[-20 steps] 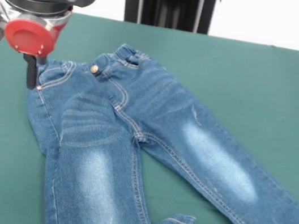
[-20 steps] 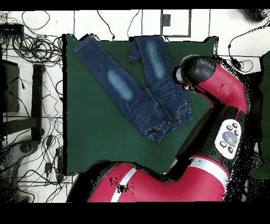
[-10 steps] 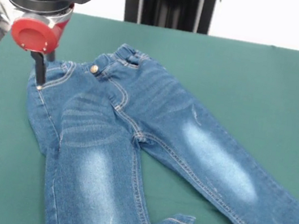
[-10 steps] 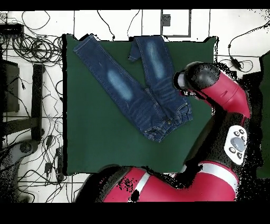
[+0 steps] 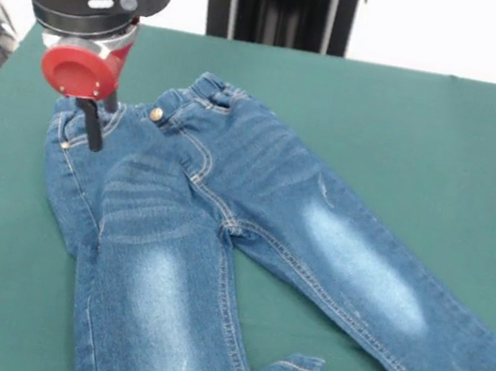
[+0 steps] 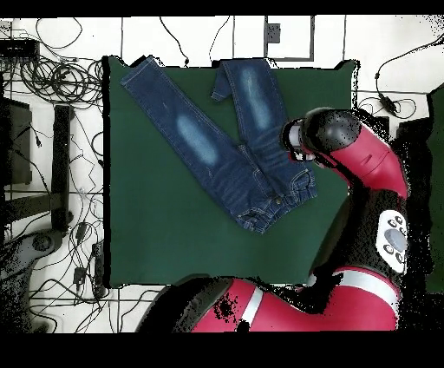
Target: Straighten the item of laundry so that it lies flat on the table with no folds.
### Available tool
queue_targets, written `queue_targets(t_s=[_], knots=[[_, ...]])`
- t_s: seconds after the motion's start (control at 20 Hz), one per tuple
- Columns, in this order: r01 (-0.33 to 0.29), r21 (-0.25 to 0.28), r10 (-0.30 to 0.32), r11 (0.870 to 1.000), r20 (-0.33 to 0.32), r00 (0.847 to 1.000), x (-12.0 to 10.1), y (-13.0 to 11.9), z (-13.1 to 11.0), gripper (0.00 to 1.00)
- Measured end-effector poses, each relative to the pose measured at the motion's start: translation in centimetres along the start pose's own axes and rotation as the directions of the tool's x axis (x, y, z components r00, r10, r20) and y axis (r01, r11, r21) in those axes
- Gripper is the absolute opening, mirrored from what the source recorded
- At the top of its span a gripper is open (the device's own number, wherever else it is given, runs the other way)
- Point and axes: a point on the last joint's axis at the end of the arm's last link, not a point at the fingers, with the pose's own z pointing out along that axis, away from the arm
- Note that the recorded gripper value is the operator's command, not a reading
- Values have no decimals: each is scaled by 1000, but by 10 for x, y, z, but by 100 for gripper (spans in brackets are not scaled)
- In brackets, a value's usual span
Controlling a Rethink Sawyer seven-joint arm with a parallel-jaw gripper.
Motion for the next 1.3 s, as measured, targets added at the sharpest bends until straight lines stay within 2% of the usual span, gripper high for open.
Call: queue_targets(t_s=[0.25, 0.8, 1.3], knots=[[9, -4, -9, 1000, -38, 999, 15, 2, 4, 100], [20, -7, -20, 1000, -81, 996, 29, 5, 13, 100], [73, 43, -71, 996, -43, 997, 28, -10, 23, 100]])
